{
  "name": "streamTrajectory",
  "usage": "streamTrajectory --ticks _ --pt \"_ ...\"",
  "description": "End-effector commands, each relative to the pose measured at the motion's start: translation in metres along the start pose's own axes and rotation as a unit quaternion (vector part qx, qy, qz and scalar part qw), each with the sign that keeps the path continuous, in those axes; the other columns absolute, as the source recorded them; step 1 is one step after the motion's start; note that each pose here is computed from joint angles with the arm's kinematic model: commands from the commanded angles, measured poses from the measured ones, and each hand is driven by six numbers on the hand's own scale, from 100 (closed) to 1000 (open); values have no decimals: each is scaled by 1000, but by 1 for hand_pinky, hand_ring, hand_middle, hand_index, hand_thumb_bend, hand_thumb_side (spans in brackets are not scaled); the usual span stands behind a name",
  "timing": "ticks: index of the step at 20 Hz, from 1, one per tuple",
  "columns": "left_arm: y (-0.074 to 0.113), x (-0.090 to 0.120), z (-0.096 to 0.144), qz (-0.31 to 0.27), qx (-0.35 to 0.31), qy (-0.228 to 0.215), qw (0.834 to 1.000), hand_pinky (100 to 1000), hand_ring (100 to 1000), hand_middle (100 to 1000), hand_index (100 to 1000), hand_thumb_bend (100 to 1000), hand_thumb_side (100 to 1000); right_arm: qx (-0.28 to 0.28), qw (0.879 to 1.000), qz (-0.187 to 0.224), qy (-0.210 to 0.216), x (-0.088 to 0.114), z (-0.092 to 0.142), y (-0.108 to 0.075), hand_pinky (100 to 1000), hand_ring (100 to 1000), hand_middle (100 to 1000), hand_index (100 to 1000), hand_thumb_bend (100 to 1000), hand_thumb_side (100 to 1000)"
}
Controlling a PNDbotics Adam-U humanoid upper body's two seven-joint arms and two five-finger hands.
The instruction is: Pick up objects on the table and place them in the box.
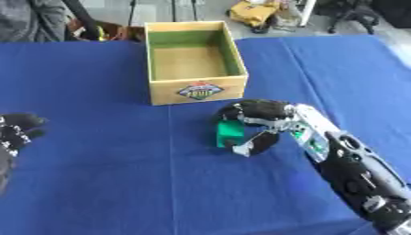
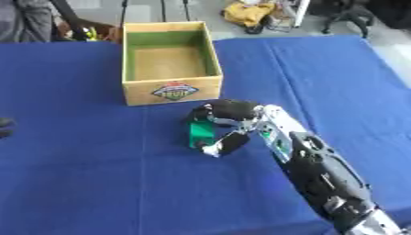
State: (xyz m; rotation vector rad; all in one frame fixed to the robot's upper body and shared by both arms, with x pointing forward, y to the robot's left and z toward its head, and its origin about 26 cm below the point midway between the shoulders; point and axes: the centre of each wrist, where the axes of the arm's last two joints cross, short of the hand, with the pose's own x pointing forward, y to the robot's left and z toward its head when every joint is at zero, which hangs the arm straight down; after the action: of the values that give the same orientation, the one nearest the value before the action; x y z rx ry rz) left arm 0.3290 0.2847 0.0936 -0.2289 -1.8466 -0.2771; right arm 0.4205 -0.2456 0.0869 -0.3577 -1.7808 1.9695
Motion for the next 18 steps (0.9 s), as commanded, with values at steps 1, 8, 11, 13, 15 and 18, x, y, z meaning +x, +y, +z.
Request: streamTrajectory --ticks 1,8,11,13,15,18 --pt "0 6 -3 -4 -7 -11 1000 826 783 592 671 405 1000 -3 1000 14 11 -4 5 -6 727 749 743 926 100 444" --pt "0 6 -3 -3 -7 -10 1000 826 783 592 671 405 1000 -20 999 25 19 -4 5 -8 648 506 680 906 100 165" --pt "0 6 -3 -3 -6 -10 1000 826 783 592 671 406 1000 -42 998 33 14 -3 5 -15 619 443 640 896 100 130" --pt "0 6 -3 -3 -6 -10 1000 826 783 592 671 406 1000 -62 997 44 6 -1 5 -26 615 431 630 896 100 119" --pt "0 6 -3 -4 -5 -10 1000 826 783 592 671 407 1000 -81 995 61 -7 2 7 -42 613 429 629 898 100 116" --pt "0 6 -2 -3 -4 -9 1000 826 783 592 671 407 1000 -96 992 80 -19 8 9 -62 611 425 634 903 114 112"
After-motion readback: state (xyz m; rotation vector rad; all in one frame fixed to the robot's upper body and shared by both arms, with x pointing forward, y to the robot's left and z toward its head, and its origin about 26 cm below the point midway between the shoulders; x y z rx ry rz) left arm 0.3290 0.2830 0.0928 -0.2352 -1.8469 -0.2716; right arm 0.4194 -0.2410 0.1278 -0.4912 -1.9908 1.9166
